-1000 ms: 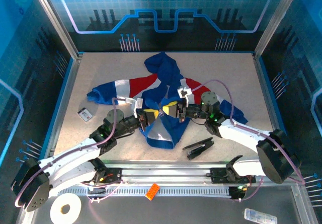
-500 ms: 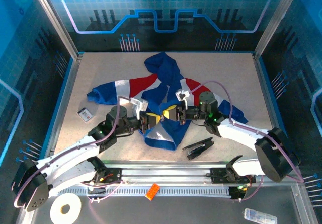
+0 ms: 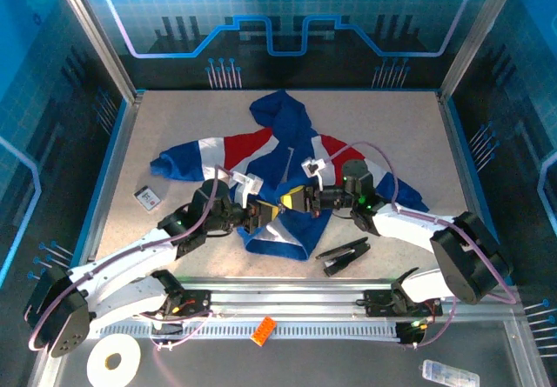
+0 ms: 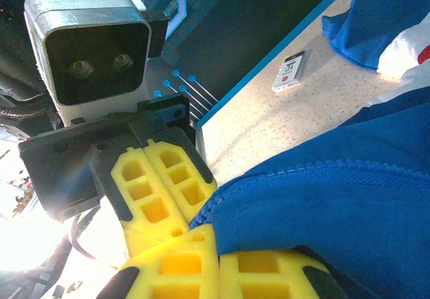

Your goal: Zip up the jacket

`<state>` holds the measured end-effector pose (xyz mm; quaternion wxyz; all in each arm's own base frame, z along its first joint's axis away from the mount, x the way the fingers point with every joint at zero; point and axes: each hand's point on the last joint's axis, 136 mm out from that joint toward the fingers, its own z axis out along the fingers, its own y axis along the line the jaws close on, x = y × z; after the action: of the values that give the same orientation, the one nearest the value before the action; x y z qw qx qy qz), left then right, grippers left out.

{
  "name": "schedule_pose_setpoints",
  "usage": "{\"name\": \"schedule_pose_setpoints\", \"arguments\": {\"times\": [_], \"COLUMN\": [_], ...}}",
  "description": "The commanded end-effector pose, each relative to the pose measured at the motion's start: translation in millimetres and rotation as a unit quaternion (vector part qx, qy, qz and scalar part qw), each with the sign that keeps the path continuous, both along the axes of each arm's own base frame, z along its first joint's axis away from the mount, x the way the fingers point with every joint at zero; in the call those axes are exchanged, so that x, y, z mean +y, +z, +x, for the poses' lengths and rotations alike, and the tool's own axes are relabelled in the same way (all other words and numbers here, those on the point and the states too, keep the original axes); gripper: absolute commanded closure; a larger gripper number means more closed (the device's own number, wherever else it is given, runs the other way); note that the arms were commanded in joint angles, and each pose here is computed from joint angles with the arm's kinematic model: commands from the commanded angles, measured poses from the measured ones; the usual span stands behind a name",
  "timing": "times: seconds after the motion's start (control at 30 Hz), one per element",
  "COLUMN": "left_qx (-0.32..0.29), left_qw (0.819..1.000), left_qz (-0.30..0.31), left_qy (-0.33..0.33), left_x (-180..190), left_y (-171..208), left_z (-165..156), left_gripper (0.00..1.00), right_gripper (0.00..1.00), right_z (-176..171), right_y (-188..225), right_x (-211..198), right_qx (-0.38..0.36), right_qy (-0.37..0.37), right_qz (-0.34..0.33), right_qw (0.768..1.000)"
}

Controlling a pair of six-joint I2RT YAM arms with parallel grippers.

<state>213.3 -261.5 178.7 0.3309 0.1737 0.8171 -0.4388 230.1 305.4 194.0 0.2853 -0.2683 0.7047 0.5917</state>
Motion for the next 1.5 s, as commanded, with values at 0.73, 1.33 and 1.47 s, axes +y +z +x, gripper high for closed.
{"name": "schedule_pose_setpoints", "arguments": {"times": [0.73, 1.33, 1.47], "left_qx": [0.050, 0.050, 0.067], "left_qw": [0.997, 0.994, 0.988], "left_qz": [0.052, 0.013, -0.034], "left_qy": [-0.007, 0.098, 0.137], "left_x": [-4.7, 22.5, 27.4], "left_y": [-38.1, -11.8, -17.9], "left_z": [0.8, 8.6, 11.7], "left_gripper": [0.78, 0.43, 0.43], "right_gripper": [1.00, 1.00, 1.00], "right_z": [2.8, 4.2, 5.5], "right_y": [-23.5, -40.1, -44.0], "right_x": [-7.4, -32.9, -37.0], "right_qx": [0.004, 0.062, 0.082], "right_qy": [-0.108, -0.188, -0.202], "right_qz": [-0.032, -0.031, -0.027], "right_qw": [0.994, 0.980, 0.976]}}
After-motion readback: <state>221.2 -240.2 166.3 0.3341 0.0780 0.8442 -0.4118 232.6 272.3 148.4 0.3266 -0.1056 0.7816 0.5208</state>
